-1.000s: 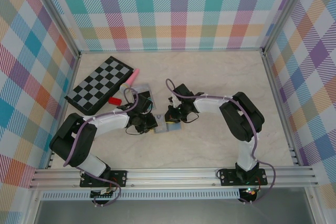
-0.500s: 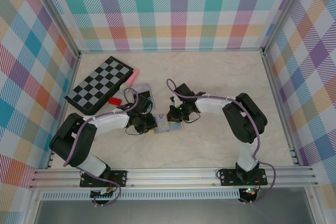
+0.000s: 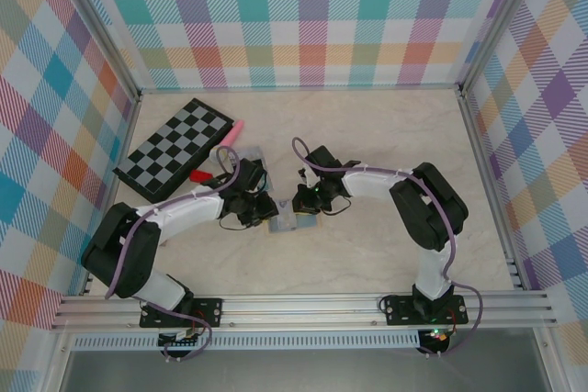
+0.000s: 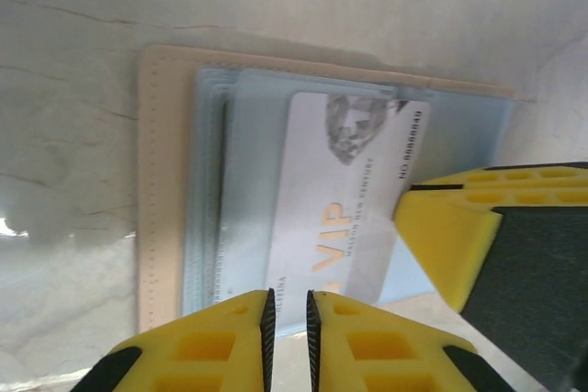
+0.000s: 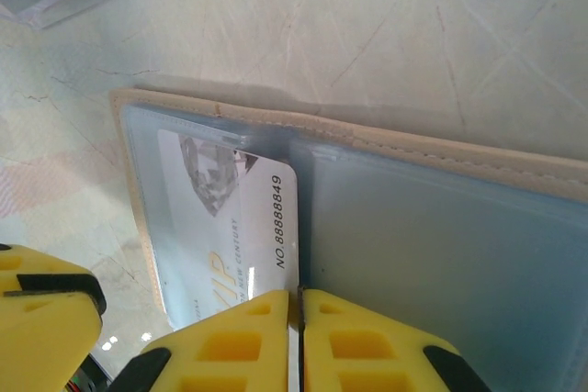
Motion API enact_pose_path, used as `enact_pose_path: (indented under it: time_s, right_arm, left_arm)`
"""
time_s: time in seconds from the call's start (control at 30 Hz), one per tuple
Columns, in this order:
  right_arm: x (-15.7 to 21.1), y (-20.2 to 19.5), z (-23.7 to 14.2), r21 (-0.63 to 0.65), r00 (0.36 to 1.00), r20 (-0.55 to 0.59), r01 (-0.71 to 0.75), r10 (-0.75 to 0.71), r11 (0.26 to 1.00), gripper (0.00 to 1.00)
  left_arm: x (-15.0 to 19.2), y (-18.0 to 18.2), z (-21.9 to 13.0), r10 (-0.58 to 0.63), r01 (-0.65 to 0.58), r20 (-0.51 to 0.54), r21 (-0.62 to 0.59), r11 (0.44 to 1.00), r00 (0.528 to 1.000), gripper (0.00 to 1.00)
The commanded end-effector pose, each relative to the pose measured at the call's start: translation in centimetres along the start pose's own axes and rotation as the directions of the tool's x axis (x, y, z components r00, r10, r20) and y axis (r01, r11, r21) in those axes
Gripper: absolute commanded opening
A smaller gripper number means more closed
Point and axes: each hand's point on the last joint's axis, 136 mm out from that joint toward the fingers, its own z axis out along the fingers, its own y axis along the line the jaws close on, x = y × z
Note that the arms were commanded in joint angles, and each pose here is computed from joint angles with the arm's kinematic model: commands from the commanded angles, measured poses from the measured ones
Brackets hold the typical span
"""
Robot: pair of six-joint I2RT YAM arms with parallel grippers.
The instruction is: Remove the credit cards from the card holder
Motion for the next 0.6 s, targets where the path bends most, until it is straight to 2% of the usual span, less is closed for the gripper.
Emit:
enact_pose_path:
  time_s: [0.0, 0.27, 0.57]
  right_arm:
    - [0.6, -0.6, 0.4, 0.008, 0.999, -0.032, -0.009, 0.010, 1.000, 0.12]
    - [0.9, -0.4, 0.9, -0.018, 0.999, -0.055, -0.001, 0.000, 1.000, 0.19]
    - [1.2, 0.5, 1.5, -0.084, 0.995, -0.095, 0.012, -0.020, 0.996, 0.21]
  left_arm:
    - [-0.5, -1.2, 0.8, 0.000, 0.002, -0.025, 0.044, 0.999, 1.000, 0.17]
    - [0.5, 2.5, 3.0, -0.038, 0.031, -0.075, -0.097, 0.995, 0.996, 0.14]
    - [1.5, 4.8, 3.4, -0.062, 0.049, -0.084, -0.156, 0.987, 0.994, 0.13]
